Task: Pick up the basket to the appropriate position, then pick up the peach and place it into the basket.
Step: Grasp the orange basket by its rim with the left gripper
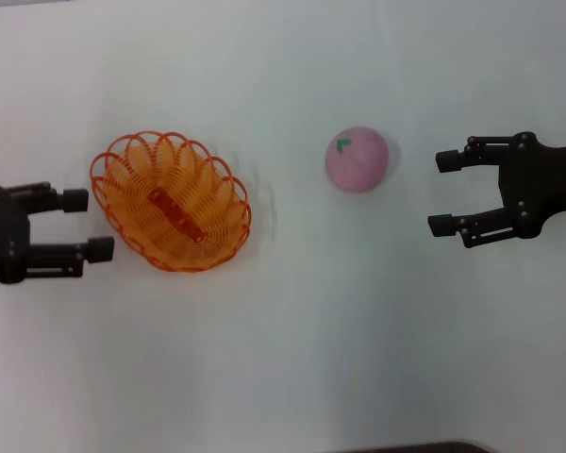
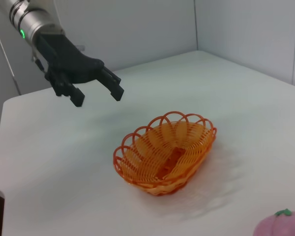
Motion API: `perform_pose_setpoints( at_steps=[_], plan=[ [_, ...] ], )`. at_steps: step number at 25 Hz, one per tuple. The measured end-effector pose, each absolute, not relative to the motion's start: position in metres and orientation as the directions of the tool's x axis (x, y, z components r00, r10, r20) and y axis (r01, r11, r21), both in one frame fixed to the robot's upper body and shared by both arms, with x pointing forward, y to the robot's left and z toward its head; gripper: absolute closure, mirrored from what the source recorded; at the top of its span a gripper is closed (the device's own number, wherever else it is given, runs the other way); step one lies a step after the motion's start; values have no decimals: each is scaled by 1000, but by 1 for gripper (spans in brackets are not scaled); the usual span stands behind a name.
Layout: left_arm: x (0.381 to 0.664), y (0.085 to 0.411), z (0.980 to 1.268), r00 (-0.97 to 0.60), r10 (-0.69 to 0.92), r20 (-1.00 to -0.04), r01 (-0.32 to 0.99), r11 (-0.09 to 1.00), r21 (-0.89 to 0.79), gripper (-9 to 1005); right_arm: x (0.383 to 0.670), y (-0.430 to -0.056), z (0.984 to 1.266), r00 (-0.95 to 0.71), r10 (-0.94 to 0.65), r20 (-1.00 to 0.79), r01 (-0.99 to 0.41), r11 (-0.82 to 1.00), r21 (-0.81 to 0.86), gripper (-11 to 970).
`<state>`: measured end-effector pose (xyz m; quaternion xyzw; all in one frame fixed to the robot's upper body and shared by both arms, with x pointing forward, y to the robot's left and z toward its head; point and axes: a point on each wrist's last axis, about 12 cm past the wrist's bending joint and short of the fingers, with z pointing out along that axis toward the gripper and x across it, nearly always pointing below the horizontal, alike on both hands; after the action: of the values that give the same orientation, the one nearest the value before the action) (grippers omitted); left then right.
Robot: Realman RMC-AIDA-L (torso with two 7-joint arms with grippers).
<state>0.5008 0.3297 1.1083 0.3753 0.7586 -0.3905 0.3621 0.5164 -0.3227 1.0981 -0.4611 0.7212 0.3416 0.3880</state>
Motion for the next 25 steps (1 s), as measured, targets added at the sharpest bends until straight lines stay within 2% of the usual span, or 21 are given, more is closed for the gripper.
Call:
perform_pose_setpoints(
  at_steps=[5, 14, 20, 25],
  plan=[
    [519, 329, 1142, -526, 298, -797, 809, 464, -360, 151, 518, -321, 1098, -278, -405, -871, -931, 338, 139, 45],
    [573, 302, 1200, -623, 392, -677, 742, 569, -354, 152, 525, -313, 1097, -283, -440, -852, -936, 322, 144, 45],
    [609, 275, 1210, -670, 491, -557, 696, 675, -244, 150, 525, -306, 1093, -281, -460, -842, -939, 312, 143, 44],
    [632, 252, 1206, -698, 525, -486, 658, 738, -147, 151, 525, -305, 1093, -281, -458, -844, -939, 313, 142, 44]
  ],
)
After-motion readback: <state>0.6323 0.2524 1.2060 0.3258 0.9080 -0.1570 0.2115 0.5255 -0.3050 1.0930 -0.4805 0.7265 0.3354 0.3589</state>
